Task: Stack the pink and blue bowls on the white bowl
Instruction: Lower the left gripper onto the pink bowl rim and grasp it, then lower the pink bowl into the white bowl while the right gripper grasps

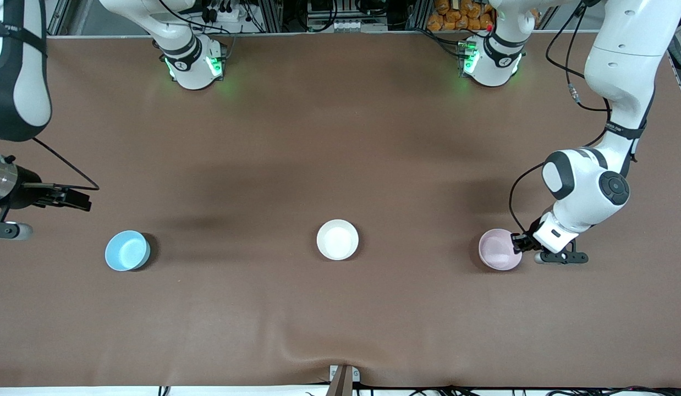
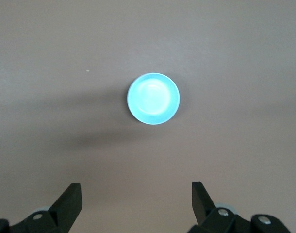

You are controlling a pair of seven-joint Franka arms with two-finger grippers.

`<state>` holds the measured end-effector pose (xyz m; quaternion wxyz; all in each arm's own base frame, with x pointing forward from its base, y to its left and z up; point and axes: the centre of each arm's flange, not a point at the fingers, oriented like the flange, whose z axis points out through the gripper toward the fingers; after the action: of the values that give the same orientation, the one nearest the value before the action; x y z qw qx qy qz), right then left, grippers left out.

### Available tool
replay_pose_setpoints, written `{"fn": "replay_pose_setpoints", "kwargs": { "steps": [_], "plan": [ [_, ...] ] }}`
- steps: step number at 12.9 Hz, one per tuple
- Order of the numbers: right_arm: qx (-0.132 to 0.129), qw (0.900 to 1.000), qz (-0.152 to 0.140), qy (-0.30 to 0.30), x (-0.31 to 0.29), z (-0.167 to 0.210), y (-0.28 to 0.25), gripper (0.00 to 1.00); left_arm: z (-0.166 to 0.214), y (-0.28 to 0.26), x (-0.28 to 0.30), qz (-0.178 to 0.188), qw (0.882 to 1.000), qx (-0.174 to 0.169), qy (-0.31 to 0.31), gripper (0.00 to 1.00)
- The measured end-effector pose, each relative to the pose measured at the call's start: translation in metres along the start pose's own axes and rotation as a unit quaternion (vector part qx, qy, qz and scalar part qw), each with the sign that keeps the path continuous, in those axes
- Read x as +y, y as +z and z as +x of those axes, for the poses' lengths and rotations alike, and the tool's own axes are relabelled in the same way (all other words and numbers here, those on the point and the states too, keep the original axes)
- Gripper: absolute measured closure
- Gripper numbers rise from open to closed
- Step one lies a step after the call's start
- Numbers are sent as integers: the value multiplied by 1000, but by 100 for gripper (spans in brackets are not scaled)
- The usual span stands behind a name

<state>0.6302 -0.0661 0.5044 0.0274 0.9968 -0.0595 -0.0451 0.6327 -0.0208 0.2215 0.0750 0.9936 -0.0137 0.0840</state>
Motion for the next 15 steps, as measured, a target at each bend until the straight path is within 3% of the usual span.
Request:
{"fn": "replay_pose_setpoints", "kwargs": {
  "steps": [5,10,15],
  "plan": [
    [-7,999,18,25,26,2,9,0,11,-48,78,-33,999,-2,-7,97],
    [-5,1000,13,14,9,28,53,0,17,-69,176,-59,997,-27,-52,97],
    [-13,1000,6,12,4,47,100,0,-1,-74,289,-77,990,-40,-111,97]
  ]
}}
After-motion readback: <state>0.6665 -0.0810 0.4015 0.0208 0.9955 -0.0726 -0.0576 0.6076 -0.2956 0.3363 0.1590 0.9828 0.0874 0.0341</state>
